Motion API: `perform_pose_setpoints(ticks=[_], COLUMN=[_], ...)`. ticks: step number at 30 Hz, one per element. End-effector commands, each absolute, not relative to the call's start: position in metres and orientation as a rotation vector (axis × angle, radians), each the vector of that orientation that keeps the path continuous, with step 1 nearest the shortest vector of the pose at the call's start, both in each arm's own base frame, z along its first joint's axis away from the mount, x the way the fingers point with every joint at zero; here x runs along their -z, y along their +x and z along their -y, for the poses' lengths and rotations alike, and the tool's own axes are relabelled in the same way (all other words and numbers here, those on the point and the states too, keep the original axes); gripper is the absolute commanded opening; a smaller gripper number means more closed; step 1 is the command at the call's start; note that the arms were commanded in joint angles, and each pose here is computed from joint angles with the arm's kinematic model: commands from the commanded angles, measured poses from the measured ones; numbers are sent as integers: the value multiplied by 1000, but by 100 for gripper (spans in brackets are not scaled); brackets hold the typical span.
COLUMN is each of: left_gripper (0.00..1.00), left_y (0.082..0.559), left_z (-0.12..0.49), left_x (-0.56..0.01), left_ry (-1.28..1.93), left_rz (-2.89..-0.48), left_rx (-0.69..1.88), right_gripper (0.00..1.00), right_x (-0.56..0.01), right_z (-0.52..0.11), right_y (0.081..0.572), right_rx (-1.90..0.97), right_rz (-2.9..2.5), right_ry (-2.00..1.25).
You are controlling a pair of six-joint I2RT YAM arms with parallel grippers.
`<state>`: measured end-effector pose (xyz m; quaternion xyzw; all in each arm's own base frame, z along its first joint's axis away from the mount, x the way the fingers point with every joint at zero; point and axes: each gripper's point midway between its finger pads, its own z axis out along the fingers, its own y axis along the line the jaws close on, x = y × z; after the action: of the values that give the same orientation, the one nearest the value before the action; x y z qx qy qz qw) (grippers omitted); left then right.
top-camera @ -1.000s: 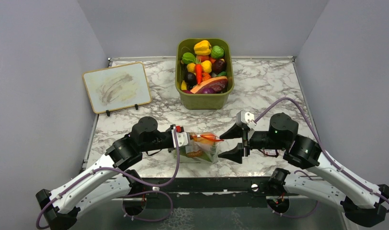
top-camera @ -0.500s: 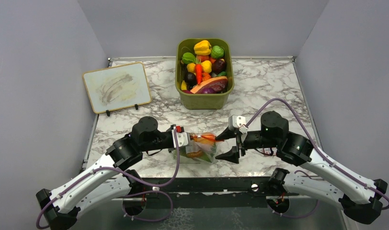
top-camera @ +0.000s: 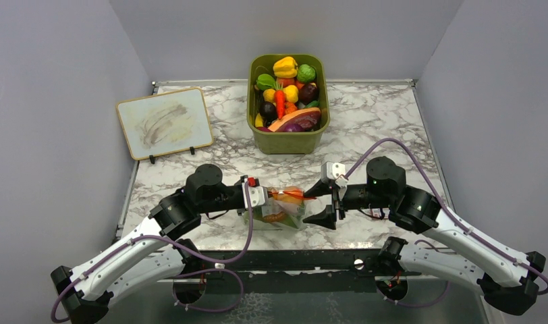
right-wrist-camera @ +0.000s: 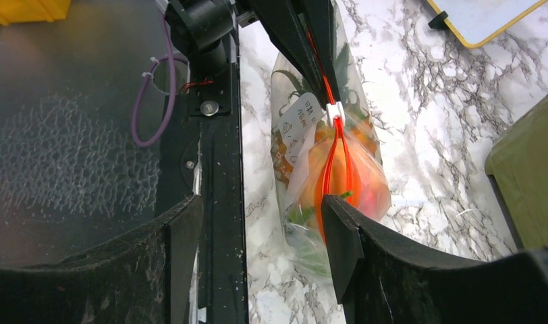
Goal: Place the food in the zip-top bag and seal the zipper
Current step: Adjust the zipper food storage bag at the center of the board.
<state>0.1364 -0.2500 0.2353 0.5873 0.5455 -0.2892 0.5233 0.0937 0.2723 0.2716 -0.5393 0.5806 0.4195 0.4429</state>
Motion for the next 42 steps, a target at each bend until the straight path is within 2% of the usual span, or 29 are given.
perform_pose_setpoints(ticks=[1, 16, 32, 42], left_gripper=[0, 0, 0, 0], left_y=[134, 134, 133, 134], left_z=[259, 260, 262, 265], left_x=[-265, -260, -263, -264], left_ry=[1365, 1375, 1372, 1362], left_rz=[-1179, -1185, -1178, -1181], left_rx=[726, 730, 742, 758], right_gripper=[65, 65, 65, 57], right_x=[-280, -291, -266, -272], right_z=[-270, -268, -280, -293], right_y=[98, 102, 96, 80], right_rx=[-1011, -984, -1054, -1200], right_rz=[-1444, -1436, -1490, -1412], right_ry=[-1308, -1283, -1366, -1405])
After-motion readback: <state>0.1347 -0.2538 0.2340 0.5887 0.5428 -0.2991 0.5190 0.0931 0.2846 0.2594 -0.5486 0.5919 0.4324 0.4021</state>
